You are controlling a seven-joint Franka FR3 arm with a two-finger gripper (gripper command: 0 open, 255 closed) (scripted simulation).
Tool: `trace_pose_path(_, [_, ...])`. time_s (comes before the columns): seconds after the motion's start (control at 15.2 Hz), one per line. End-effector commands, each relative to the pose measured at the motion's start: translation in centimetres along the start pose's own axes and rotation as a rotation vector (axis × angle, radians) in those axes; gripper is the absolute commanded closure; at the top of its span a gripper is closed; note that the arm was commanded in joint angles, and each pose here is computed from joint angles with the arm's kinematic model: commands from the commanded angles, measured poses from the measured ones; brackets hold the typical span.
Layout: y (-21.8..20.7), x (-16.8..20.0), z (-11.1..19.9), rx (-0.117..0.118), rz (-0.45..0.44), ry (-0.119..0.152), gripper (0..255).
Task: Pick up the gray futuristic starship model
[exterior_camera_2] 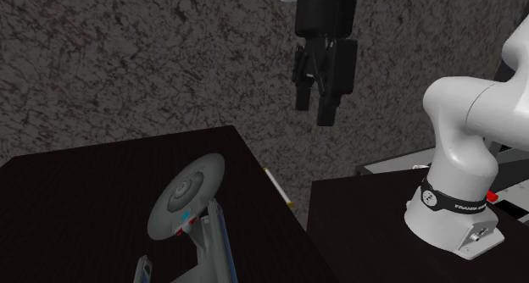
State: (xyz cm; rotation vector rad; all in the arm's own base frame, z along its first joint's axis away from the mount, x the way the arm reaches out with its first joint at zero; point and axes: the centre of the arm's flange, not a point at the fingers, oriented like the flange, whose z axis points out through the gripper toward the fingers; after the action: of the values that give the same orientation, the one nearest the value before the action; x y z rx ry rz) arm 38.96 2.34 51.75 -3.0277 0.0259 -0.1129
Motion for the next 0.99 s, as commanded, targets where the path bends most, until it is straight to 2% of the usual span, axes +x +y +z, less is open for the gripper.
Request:
trace_pose_path(0.0, [-0.4,1.9,1.7,-0.002,-0.045,0.001,0])
trace_pose_path(0.92, [-5.6,14.9,13.9,-0.013,-0.345,-0.001,0])
